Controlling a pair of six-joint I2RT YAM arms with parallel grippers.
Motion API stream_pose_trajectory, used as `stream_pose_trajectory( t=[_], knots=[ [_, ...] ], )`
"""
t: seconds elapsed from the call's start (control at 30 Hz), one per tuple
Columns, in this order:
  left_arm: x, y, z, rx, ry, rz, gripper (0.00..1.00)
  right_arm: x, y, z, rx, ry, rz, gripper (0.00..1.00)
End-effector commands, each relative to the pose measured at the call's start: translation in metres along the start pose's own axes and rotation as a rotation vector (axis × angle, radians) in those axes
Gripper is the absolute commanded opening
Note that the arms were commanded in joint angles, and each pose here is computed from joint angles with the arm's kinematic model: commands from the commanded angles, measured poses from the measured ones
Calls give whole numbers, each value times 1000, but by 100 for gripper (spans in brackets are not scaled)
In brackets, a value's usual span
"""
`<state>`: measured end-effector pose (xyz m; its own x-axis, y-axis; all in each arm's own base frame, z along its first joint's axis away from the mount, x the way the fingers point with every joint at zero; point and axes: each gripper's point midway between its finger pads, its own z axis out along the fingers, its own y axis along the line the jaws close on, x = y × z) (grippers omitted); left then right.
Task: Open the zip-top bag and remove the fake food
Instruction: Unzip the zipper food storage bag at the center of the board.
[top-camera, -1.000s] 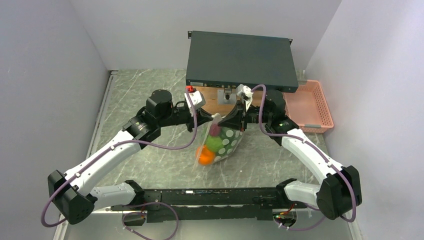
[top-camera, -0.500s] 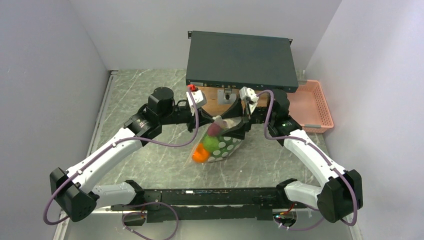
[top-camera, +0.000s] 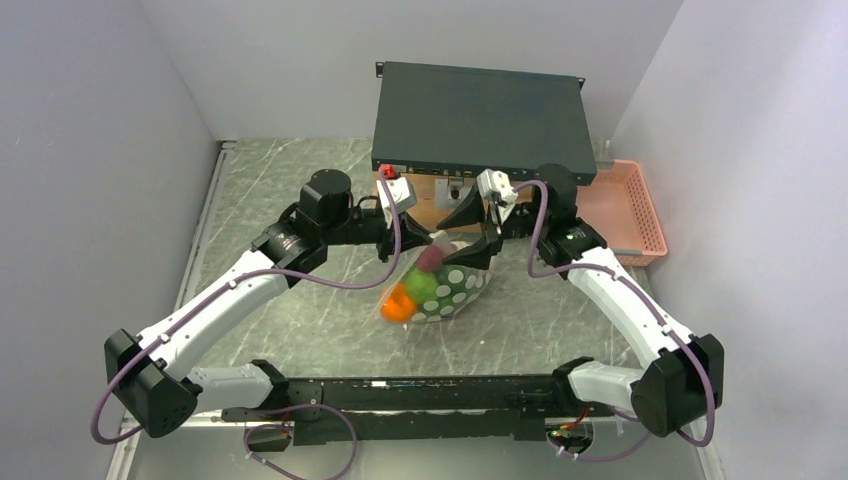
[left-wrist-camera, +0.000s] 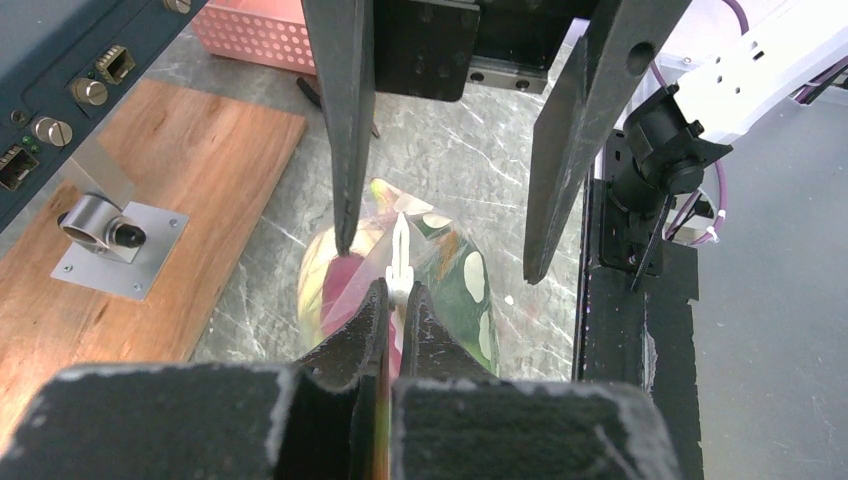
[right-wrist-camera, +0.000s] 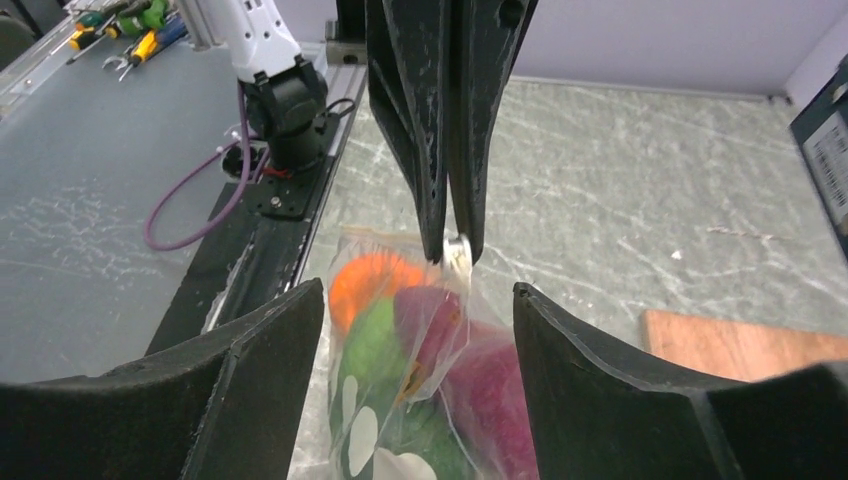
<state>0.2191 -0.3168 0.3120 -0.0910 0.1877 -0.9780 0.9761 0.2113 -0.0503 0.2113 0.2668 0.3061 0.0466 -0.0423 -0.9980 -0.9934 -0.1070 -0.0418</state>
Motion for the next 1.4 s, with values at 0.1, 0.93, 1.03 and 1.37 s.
stream_pose_trajectory(
  t=[0.1,0.93,1.03,1.37],
  knots=[
    [-39,-6,-3,34,-96,75,0,9,8,1,-58,28,-53,61],
    [-10,4,-21,-31,-58,55,0,-19,-34,-22,158,-31,46,0],
    [-5,7,-26,-44,-41,51,0,-17,-35,-25,169,-27,49,0],
    [27,11,-40,-92,42,25,0,-12,-36,-33,182,-15,49,0]
  ],
)
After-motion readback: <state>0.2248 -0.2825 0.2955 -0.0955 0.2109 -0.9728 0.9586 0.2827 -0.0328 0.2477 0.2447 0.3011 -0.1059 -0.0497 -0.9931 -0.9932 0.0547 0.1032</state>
